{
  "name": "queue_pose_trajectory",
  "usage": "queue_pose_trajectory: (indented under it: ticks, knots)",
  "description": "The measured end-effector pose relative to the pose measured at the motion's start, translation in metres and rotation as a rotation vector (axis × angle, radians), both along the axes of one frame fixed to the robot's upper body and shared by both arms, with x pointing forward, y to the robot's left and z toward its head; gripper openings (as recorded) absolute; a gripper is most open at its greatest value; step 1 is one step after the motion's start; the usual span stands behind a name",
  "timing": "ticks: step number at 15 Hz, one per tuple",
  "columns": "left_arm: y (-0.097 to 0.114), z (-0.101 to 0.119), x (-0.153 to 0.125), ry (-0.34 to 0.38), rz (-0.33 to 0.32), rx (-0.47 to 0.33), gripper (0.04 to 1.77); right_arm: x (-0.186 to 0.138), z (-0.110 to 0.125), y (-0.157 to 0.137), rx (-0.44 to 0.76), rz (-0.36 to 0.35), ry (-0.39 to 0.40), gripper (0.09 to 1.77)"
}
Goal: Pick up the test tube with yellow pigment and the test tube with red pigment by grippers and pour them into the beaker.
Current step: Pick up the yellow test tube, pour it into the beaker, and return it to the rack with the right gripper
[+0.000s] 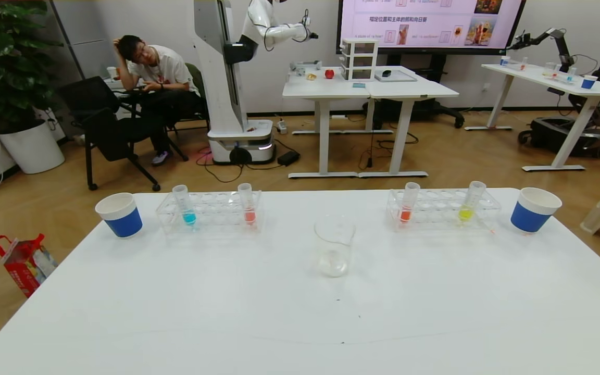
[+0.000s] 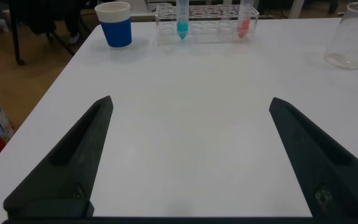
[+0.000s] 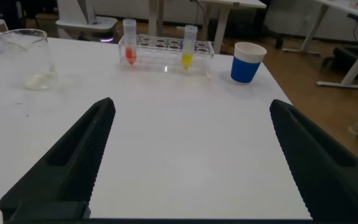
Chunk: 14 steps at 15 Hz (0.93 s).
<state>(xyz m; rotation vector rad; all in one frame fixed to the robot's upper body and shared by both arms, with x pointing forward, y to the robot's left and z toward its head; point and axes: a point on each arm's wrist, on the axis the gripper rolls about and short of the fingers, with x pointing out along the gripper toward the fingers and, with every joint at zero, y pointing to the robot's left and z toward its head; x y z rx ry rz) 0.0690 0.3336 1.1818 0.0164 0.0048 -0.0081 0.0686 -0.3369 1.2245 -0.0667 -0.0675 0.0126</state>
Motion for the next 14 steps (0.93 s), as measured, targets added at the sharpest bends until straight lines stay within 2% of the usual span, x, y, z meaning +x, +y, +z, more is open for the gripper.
queue_pose_trajectory:
  ticks: [4,8,11,14]
  knots:
    - [0.000,0.000,0.000,0.000,0.000,0.000,1.75,0.025,0.041,0.001,-0.001,0.068,0.027,1.74]
    - [0.000,0.000,0.000,0.000,0.000,0.000,1.75,0.080,0.075,0.006,-0.001,0.093,0.056,1.74]
    - [0.000,0.000,0.000,0.000,0.000,0.000,1.75,0.136,0.085,0.011,0.030,0.095,0.085,1.74]
    - [0.000,0.000,0.000,0.000,0.000,0.000,1.75,0.195,0.081,0.010,0.070,0.102,0.130,1.74]
